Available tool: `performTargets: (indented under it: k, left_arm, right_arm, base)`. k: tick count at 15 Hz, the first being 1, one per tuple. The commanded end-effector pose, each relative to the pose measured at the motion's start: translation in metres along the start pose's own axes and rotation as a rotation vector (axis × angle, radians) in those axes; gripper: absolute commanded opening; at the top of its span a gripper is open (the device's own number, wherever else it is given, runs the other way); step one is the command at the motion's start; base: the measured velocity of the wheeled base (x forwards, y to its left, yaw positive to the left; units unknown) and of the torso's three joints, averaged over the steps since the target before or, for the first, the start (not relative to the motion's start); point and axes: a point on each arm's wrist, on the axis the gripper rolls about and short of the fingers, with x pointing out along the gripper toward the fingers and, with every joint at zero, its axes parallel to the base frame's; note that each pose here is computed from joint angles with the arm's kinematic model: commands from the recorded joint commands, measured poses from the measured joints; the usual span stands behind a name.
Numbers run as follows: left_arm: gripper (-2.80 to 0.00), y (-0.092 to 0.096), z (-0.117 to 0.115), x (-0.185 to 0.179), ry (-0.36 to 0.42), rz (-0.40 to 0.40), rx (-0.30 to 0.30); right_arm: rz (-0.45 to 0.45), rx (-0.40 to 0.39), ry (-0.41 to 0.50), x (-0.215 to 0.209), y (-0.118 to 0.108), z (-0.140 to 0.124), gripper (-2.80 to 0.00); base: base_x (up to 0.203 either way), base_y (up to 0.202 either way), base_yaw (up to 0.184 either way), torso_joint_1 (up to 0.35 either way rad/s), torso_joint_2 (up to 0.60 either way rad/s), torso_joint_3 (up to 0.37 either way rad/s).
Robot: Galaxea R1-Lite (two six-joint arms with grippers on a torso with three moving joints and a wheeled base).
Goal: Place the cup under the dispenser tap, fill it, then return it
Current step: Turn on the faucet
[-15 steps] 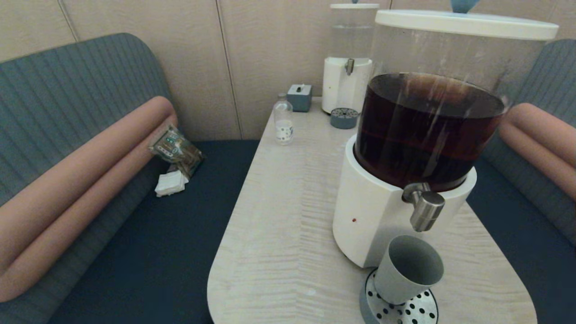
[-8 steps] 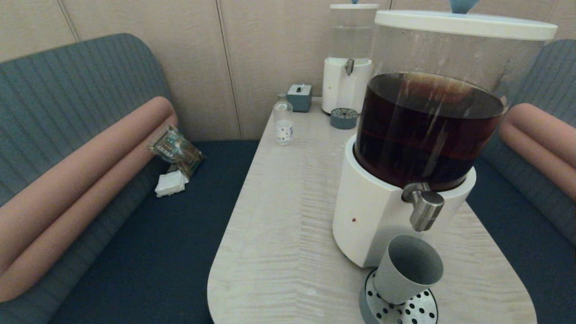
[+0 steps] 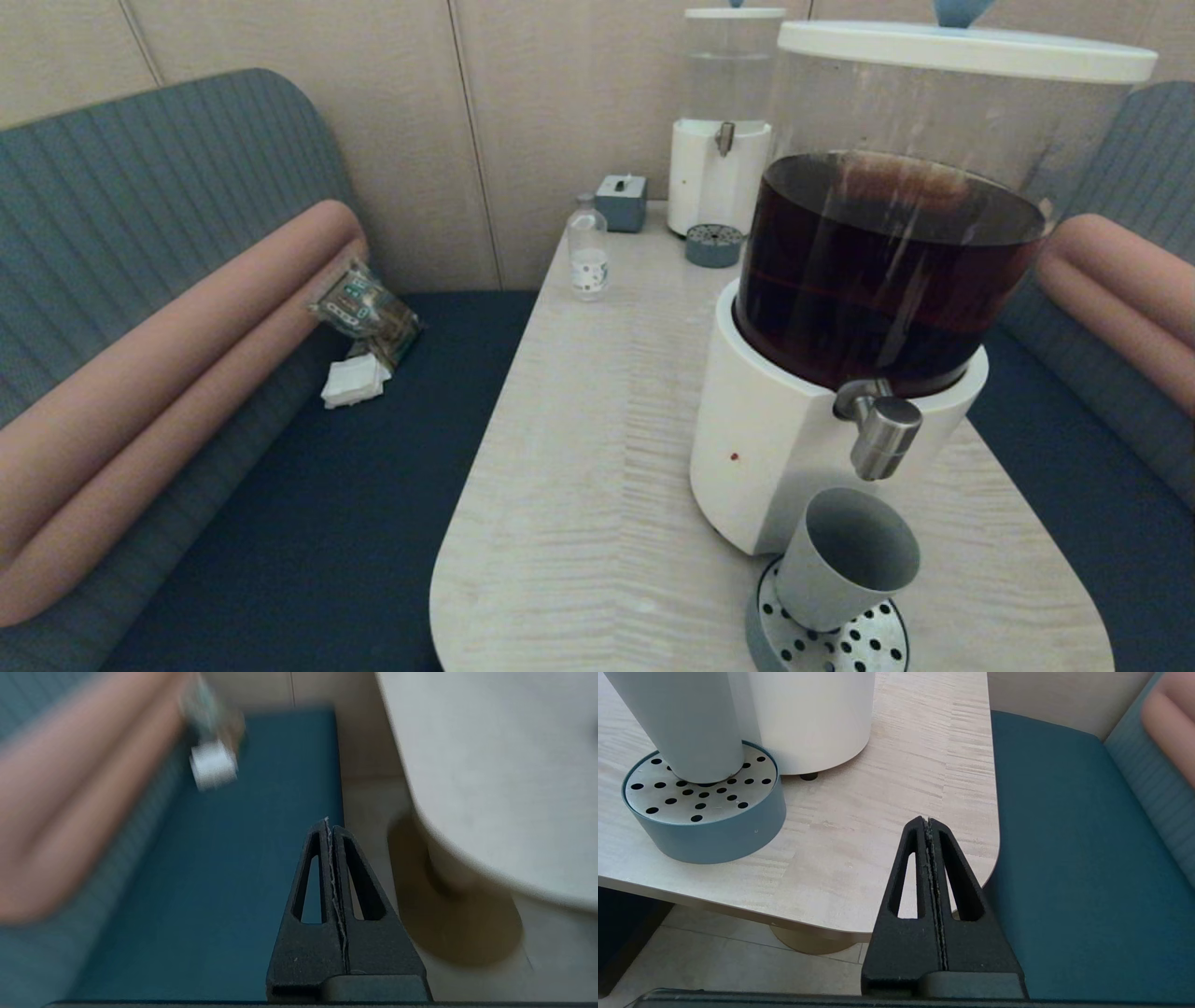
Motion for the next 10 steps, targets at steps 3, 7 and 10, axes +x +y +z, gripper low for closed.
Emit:
performTargets:
  k: [3,7,10]
  left_arm:
    - [-2.80,0.0000,-0.0022,0.0001,0.025,0.005,-0.034]
    - [-2.80,0.0001,-0.0020,0.0004,0.017,0.010,-0.057]
    - [-2.80,0.0001,-0.0020,0.0004,0.017,0.010,-0.057]
  right_arm:
    - [0.001,-0.001,0.003,0.0003,0.0003,-0.0027,-2.80]
    - [0.002,-0.029,0.006,0.0003,0.0003,-0.0030,-2.80]
    - [0.010,-0.110,0.002,0.0003,0.0005,-0.0026,-2.80]
  base:
    - [0.000,0.000,0.000,0.000,0.00,0.000]
    - [0.000,0.000,0.000,0.000,0.00,0.000]
    - [0.000,0.000,0.000,0.000,0.00,0.000]
